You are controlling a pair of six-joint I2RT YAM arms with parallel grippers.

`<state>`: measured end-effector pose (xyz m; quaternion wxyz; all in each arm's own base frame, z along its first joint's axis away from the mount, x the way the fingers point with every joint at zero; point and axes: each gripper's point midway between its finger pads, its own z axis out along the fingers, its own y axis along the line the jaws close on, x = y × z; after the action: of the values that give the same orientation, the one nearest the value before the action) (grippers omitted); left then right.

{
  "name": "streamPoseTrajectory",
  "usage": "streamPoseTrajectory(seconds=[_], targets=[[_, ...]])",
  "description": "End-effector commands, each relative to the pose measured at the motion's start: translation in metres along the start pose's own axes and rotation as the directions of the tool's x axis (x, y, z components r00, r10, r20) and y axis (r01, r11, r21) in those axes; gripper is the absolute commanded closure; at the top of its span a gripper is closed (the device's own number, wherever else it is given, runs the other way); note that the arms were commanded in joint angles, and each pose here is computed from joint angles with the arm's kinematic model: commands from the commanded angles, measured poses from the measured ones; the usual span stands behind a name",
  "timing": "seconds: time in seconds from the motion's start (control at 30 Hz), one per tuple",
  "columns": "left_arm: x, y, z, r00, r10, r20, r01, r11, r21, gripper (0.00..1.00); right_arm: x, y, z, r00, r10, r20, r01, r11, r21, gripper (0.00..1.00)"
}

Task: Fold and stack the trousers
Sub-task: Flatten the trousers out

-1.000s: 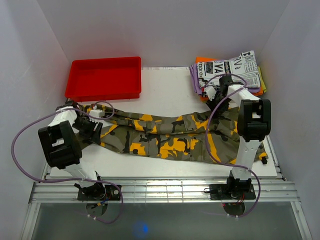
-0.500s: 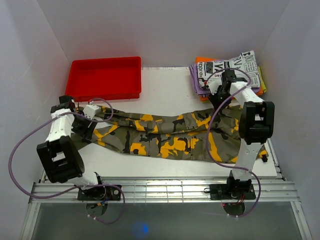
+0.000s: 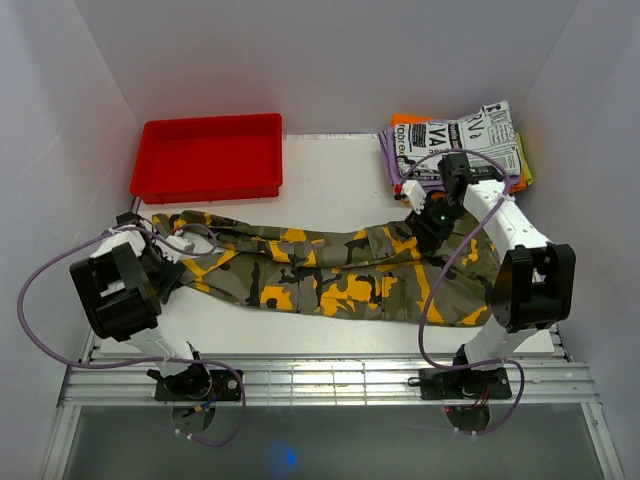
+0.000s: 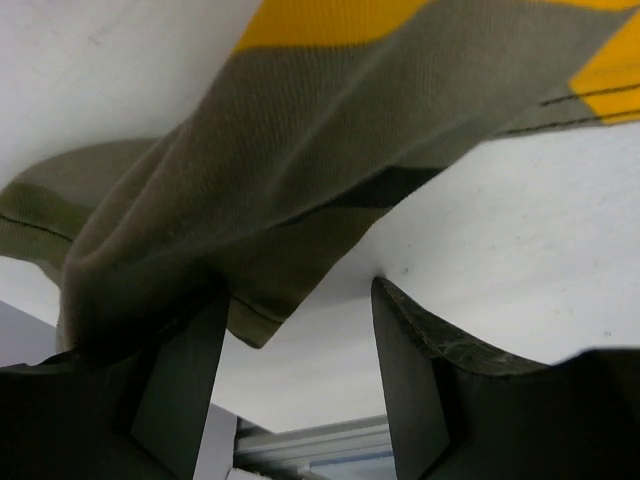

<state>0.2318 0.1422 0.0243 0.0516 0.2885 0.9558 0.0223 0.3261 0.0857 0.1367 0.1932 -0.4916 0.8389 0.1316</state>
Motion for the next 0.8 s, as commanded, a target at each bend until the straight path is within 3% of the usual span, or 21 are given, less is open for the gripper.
streamPoseTrajectory(seconds=[0.0, 0.1, 0.17, 0.2, 0.23, 0.37, 0.57, 0.6, 0.7, 0.77], targets=[[-0.005, 0.015, 0.010, 1.000, -0.018, 0.007, 0.018, 1.000, -0.015, 0.31, 0.027, 0.048, 0.009, 0.998, 0.021, -0.052, -0.030, 0.984, -0.176, 0.53], [-0.004, 0.009, 0.027, 0.999, -0.029, -0.013, 0.030, 0.999, 0.045, 0.35, 0.047, 0.057, 0.026, 0.996, 0.039, -0.085, -0.054, 0.982, -0.184, 0.54], [-0.003, 0.006, 0.032, 0.999, -0.042, -0.025, 0.044, 0.997, 0.071, 0.45, 0.061, 0.062, 0.039, 0.993, 0.051, -0.110, -0.071, 0.980, -0.186, 0.56], [-0.003, 0.005, 0.033, 0.998, -0.045, -0.031, 0.048, 0.996, 0.080, 0.52, 0.068, 0.060, 0.043, 0.990, 0.051, -0.132, -0.074, 0.982, -0.171, 0.57], [0.000, 0.001, 0.032, 0.998, -0.049, -0.047, 0.053, 0.993, 0.104, 0.69, 0.081, 0.066, 0.051, 0.986, 0.057, -0.158, -0.085, 0.980, -0.180, 0.58], [-0.008, -0.005, 0.000, 0.998, -0.057, -0.022, 0.060, 0.987, 0.150, 1.00, 0.108, 0.062, 0.066, 0.974, 0.047, -0.223, -0.076, 0.989, -0.124, 0.61], [-0.030, -0.003, -0.089, 0.996, -0.082, 0.041, 0.071, 0.975, 0.211, 1.00, 0.138, 0.064, 0.073, 0.957, -0.004, -0.290, -0.023, 0.996, -0.088, 0.62], [-0.040, 0.016, -0.110, 0.991, -0.106, 0.079, 0.094, 0.985, 0.142, 1.00, 0.145, 0.065, 0.072, 0.950, -0.026, -0.310, -0.001, 0.996, -0.085, 0.62], [-0.044, 0.041, -0.128, 0.994, -0.061, 0.094, 0.056, 0.997, 0.046, 1.00, 0.157, 0.064, 0.066, 0.938, -0.064, -0.342, 0.045, 0.997, -0.065, 0.63], [-0.049, 0.056, -0.126, 0.991, -0.097, 0.093, 0.094, 0.995, 0.038, 1.00, 0.163, 0.061, 0.062, 0.930, -0.097, -0.353, 0.080, 0.995, -0.062, 0.63]])
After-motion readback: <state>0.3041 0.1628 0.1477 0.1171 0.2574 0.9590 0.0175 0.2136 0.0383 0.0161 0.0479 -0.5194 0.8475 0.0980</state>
